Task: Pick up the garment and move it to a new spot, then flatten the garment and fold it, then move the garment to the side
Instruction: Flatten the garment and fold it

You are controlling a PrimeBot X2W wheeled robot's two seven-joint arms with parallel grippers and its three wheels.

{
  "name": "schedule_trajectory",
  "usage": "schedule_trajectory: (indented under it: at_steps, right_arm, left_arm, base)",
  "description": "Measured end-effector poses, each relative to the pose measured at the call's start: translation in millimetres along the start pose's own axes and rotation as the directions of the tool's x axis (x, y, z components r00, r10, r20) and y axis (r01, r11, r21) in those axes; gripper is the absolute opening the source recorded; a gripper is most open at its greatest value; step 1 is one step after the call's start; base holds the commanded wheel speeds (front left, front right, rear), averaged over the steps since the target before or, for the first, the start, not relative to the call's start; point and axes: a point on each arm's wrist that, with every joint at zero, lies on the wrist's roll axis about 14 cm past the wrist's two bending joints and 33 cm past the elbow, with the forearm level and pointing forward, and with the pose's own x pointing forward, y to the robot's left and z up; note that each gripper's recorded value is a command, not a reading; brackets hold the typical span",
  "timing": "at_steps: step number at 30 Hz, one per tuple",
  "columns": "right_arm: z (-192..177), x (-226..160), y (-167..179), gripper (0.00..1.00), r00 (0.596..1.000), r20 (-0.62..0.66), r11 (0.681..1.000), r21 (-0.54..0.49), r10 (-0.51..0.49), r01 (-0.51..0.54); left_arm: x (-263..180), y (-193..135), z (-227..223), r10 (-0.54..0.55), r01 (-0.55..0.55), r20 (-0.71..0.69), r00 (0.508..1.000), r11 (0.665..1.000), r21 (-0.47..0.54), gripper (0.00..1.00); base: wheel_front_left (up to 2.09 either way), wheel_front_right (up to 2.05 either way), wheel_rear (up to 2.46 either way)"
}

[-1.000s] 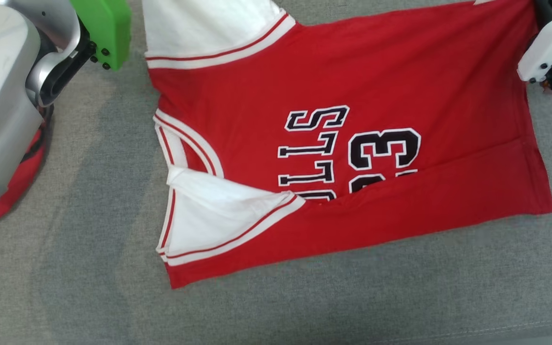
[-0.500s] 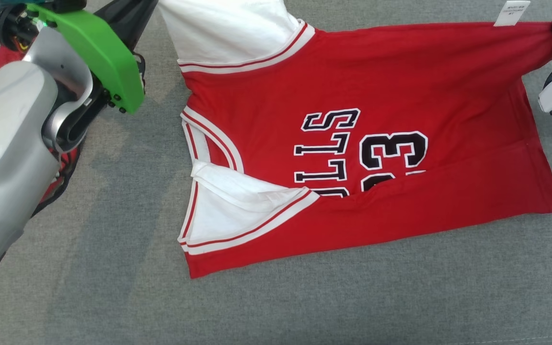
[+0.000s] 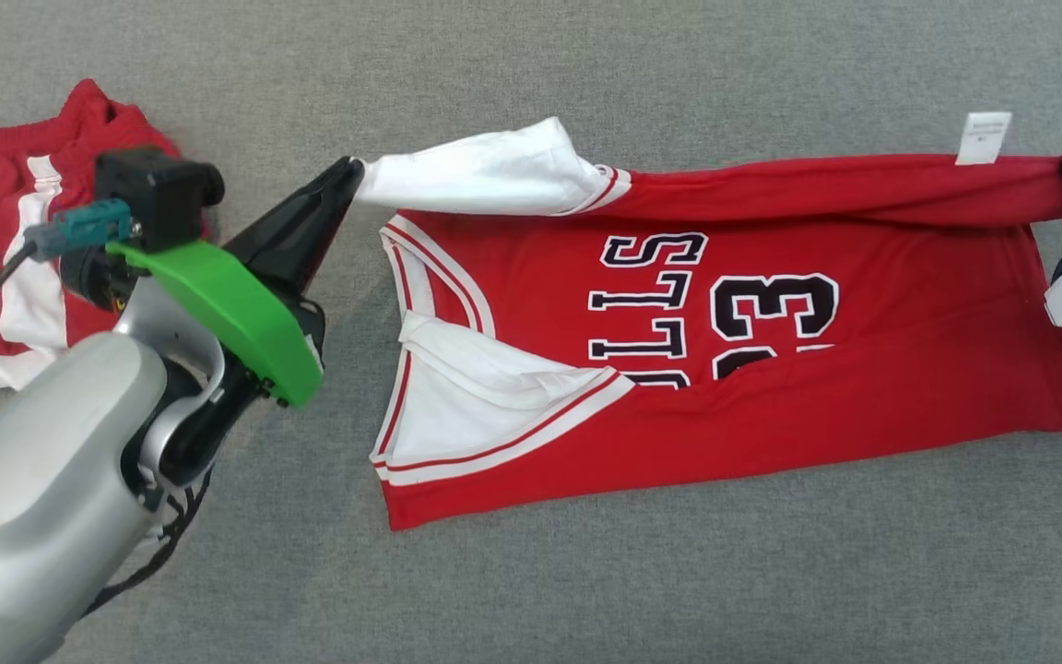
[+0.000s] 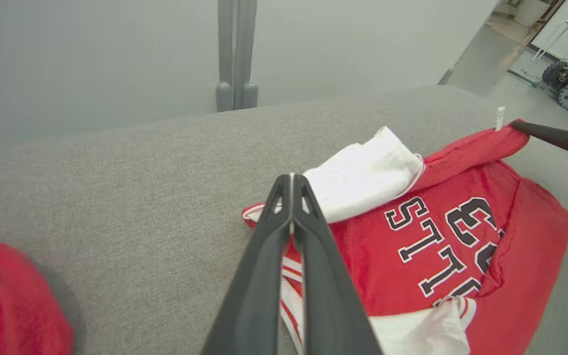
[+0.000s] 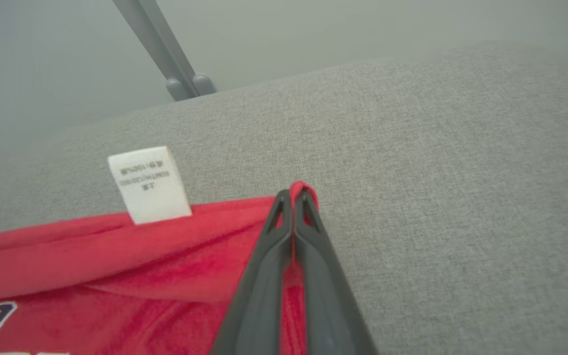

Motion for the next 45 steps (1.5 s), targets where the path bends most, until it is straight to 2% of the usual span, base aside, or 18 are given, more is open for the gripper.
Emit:
schedule_trajectory:
  at_steps: [7, 20, 21, 23, 25, 26, 36, 41, 45]
  right_arm:
    - [-16, -17, -13, 0.0, 0.999, -0.031, 1.0, -0.006, -0.027, 0.027]
    - [-50, -34, -22, 0.0, 0.994, -0.097, 0.998, 0.009, -0.055, 0.056]
    - [-53, -35, -22, 0.05, 0.993, -0.103, 0.998, 0.006, -0.057, 0.058]
    - [-56, -37, -22, 0.31, 0.992, -0.111, 0.998, 0.008, -0.058, 0.059]
    - [-58, -39, -22, 1.0, 0.992, -0.115, 0.998, 0.004, -0.061, 0.062]
    - [-58, -41, -24, 1.0, 0.991, -0.112, 0.998, -0.001, -0.067, 0.068]
    - [-47, -74, -26, 1.0, 0.995, 0.038, 0.996, -0.005, -0.093, 0.093]
    - [-51, -98, -14, 1.0, 0.991, 0.105, 0.997, 0.018, -0.081, 0.08]
    - [-56, -114, -11, 1.0, 0.987, 0.13, 0.995, 0.047, -0.09, 0.084]
  left_arm:
    - [-30, -14, -21, 0.014, -0.014, 0.005, 1.0, 0.998, -0.054, 0.0]
    - [-65, -33, -71, 0.063, -0.073, -0.07, 0.996, 0.985, -0.155, 0.0]
    - [-65, -33, -76, 0.065, -0.077, -0.081, 0.995, 0.985, -0.157, 0.0]
    - [-65, -35, -84, 0.071, -0.085, -0.095, 0.993, 0.983, -0.162, 0.0]
    - [-65, -39, -93, 0.069, -0.088, -0.116, 0.991, 0.981, -0.173, 0.69]
    - [-66, -40, -96, 0.073, -0.093, -0.122, 0.99, 0.98, -0.173, 1.0]
    - [-73, -37, -90, 0.235, -0.234, -0.002, 0.972, 0.966, -0.105, 1.0]
    - [-84, -36, -59, 0.339, -0.333, 0.151, 0.929, 0.941, -0.062, 1.0]
    - [-104, -41, -54, 0.409, -0.417, 0.228, 0.883, 0.909, -0.017, 1.0]
  base:
    - [0.0, 0.0, 0.0]
    - [0.0, 0.0, 0.0]
    - [0.0, 0.0, 0.0]
    - [0.0, 0.0, 0.0]
    - [0.0, 0.0, 0.0]
    - [0.0, 0.0, 0.0]
    - [0.0, 0.0, 0.0]
    - [0.0, 0.0, 0.0]
    - [0.0, 0.0, 0.0]
